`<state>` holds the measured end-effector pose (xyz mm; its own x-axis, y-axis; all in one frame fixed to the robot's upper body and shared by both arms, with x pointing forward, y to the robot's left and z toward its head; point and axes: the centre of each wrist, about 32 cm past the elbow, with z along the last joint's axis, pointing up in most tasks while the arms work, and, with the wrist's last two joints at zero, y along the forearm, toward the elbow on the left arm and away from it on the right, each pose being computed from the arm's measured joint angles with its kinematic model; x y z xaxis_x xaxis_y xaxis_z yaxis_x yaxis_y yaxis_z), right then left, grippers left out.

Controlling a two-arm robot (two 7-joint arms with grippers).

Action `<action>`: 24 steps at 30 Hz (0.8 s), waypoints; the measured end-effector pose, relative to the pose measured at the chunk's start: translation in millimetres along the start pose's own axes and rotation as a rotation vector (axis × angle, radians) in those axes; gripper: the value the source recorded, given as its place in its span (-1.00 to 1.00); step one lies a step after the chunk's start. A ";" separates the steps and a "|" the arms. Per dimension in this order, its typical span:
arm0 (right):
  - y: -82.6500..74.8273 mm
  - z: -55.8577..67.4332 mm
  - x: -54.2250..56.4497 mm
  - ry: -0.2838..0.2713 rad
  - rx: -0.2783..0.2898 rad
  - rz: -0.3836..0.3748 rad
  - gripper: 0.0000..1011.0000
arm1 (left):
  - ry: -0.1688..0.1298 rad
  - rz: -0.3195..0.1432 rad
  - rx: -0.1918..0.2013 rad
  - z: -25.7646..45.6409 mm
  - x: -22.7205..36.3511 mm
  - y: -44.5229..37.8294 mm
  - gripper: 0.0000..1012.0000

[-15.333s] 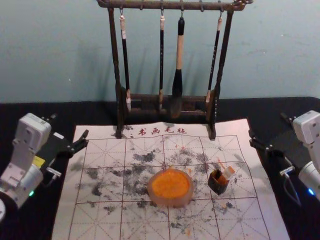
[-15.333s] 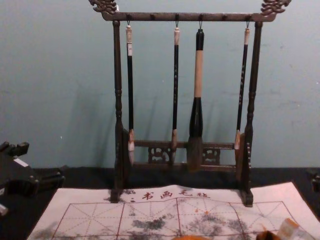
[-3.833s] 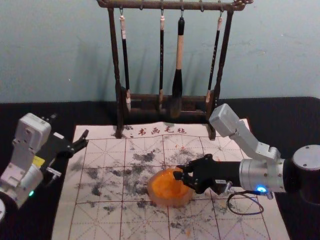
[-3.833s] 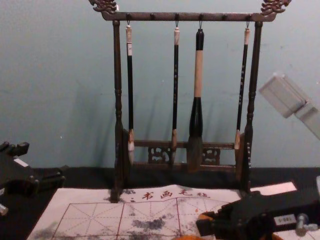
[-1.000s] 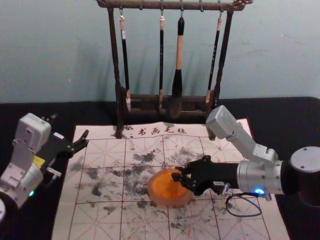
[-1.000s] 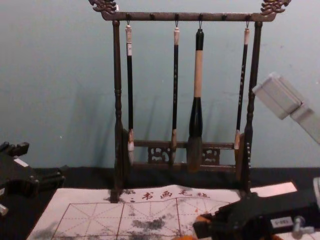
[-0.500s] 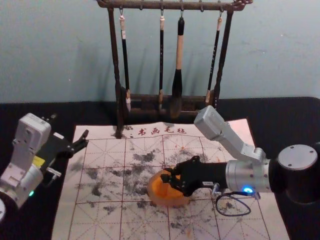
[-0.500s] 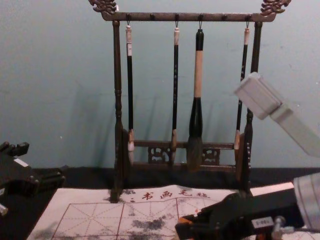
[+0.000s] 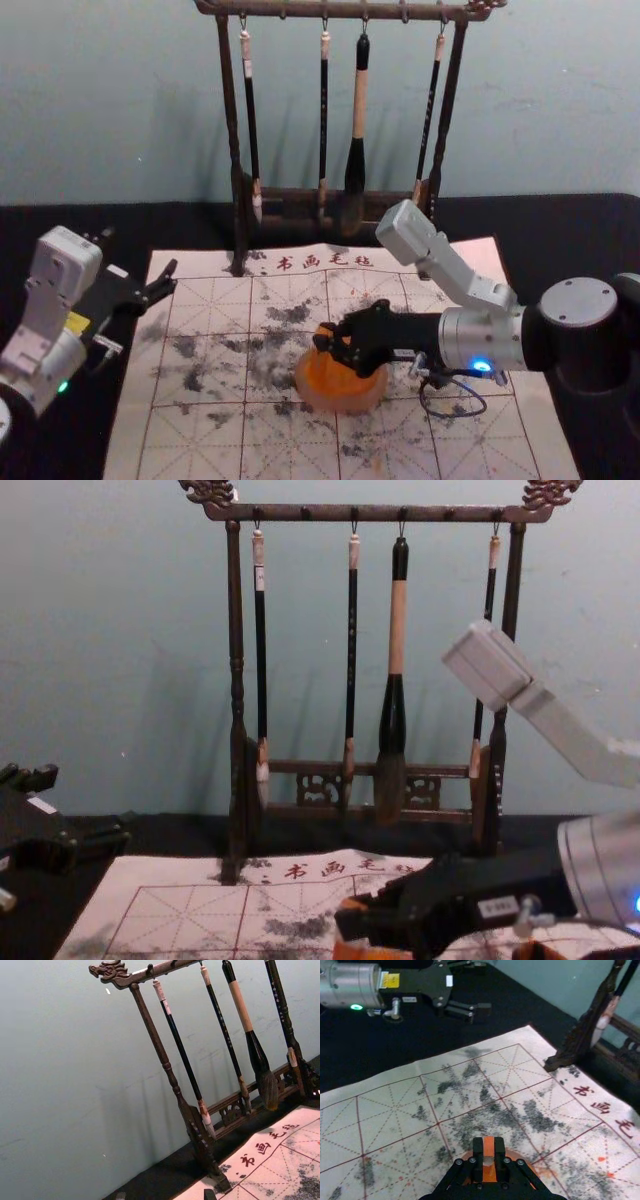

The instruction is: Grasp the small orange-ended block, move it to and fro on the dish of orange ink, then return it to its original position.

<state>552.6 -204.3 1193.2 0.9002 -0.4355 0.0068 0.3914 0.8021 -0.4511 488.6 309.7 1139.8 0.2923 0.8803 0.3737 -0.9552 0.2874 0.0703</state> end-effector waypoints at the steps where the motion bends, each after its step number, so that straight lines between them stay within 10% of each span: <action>1: -0.3 0.2 0.6 0.000 0.001 -0.003 -0.86 | 0.000 0.000 0.000 0.0 0.0 0.0 1.00; 24: -19.2 -5.0 6.1 0.001 -0.001 -0.064 -0.86 | 0.000 0.000 0.000 0.0 0.0 0.0 1.00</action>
<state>549.5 -224.4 1197.4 0.8734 -0.4859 0.0346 0.4475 0.7724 -0.4507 488.6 309.7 1139.8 0.2923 0.8803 0.3738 -0.9553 0.2873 0.0703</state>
